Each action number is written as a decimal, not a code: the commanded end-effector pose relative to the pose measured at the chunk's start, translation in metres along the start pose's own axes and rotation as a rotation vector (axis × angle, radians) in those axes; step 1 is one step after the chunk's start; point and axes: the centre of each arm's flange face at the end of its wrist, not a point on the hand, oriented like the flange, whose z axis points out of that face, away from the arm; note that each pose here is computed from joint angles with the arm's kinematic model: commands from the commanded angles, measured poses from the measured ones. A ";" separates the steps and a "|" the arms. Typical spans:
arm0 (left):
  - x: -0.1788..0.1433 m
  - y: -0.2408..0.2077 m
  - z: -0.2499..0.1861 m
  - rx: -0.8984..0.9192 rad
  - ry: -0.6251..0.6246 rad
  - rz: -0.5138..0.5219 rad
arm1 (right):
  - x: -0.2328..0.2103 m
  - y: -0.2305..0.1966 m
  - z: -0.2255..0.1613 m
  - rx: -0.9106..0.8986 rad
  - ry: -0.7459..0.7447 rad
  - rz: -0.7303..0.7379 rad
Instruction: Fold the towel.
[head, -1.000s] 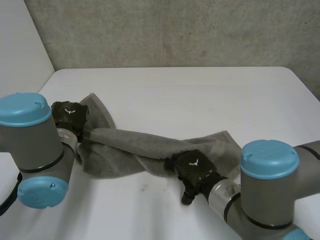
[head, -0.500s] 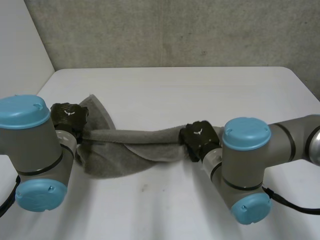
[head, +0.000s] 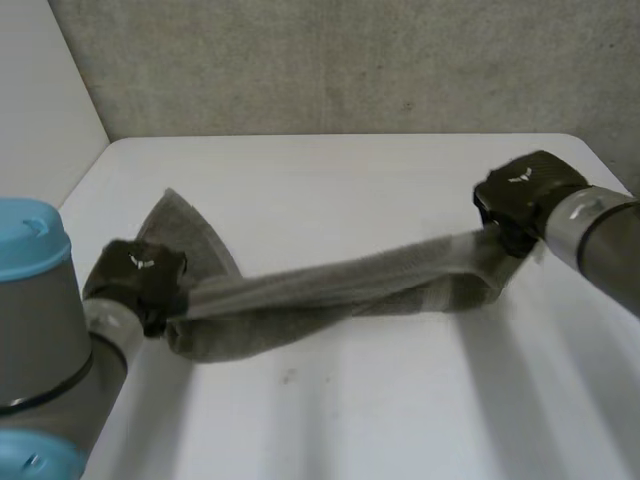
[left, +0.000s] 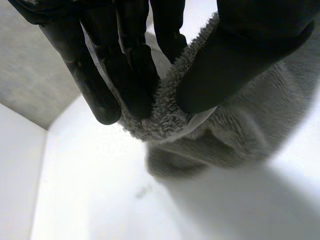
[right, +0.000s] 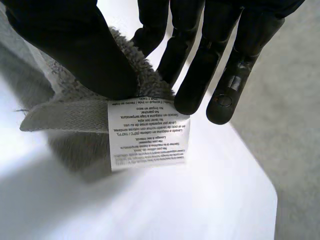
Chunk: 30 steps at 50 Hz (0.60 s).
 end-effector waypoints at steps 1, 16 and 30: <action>0.022 0.009 -0.032 -0.063 0.117 -0.003 | -0.018 0.026 -0.015 -0.160 -0.136 -0.059; 0.022 -0.026 0.024 -0.001 0.066 -0.064 | -0.032 0.034 0.035 -0.062 -0.137 0.017; -0.080 -0.229 0.013 0.722 -0.235 -0.363 | 0.101 -0.118 0.014 0.756 0.474 0.254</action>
